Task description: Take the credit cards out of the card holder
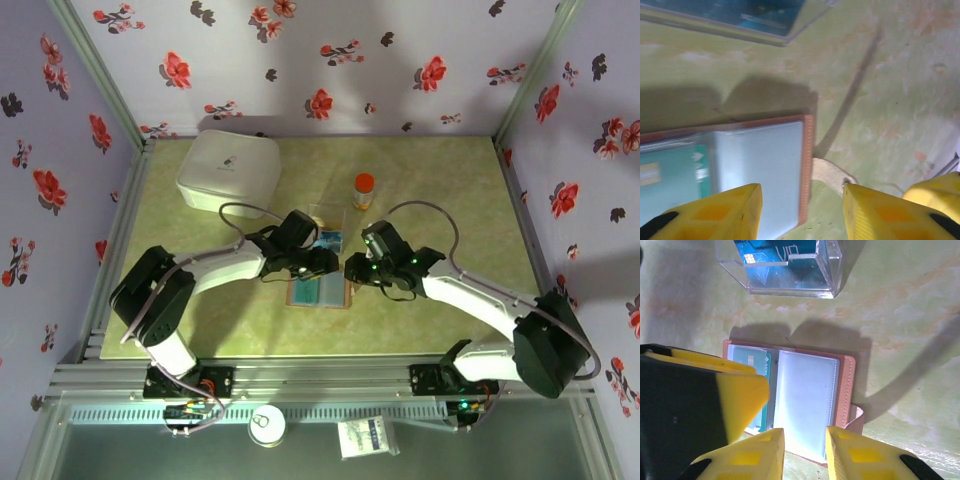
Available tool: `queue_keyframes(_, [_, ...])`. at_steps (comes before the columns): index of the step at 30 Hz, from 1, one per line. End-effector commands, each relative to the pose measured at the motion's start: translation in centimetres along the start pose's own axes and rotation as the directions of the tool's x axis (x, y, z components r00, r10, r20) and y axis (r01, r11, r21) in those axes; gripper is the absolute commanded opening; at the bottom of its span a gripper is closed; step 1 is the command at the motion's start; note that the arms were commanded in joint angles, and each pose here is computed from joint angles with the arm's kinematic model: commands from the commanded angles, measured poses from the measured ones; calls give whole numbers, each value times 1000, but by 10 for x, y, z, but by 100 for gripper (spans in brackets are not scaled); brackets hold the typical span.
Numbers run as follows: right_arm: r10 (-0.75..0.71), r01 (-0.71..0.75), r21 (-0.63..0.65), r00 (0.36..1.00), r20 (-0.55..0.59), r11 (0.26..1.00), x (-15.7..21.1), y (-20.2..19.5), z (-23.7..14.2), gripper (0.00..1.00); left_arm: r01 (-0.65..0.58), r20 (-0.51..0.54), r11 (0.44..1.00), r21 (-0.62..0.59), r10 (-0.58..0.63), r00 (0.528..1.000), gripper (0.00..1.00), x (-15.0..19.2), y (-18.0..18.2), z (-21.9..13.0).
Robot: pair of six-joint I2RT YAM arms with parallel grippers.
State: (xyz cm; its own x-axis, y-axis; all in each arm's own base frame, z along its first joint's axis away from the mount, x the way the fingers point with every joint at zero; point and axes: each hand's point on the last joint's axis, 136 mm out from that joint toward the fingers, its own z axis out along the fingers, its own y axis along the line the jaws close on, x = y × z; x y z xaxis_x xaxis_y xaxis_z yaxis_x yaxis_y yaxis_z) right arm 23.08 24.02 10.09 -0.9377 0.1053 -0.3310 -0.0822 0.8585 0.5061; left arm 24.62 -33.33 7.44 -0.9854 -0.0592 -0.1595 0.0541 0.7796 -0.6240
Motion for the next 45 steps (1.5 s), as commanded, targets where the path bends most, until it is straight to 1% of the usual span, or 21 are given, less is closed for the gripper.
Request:
queue_keyframes(1, [13,-12,-48,1000,7,999,-8,18,3,28,1,10,998,-61,-1,1000,45,3,27,-9])
queue_keyframes(9, [-11,10,-37,999,-41,999,-1,34,24,26,65,50,992,-109,-60,997,43,2,70,-26])
queue_keyframes(14, [-27,25,-35,997,-78,999,5,47,40,26,97,61,989,-115,-91,994,38,4,89,-31])
queue_keyframes(20, [-25,19,-54,992,-121,998,14,59,62,25,100,34,991,-87,-97,995,29,9,92,-25])
queue_keyframes(28, [0,-11,-61,986,-169,998,25,60,83,24,112,9,990,-81,-112,994,19,16,97,-19])
queue_keyframes(39, [25,-40,-68,978,-206,997,36,55,97,24,137,-10,986,-91,-139,990,15,25,105,-16])
queue_keyframes(45, [30,-42,-51,975,-219,998,40,49,102,23,141,-13,985,-97,-143,990,14,26,107,-14])
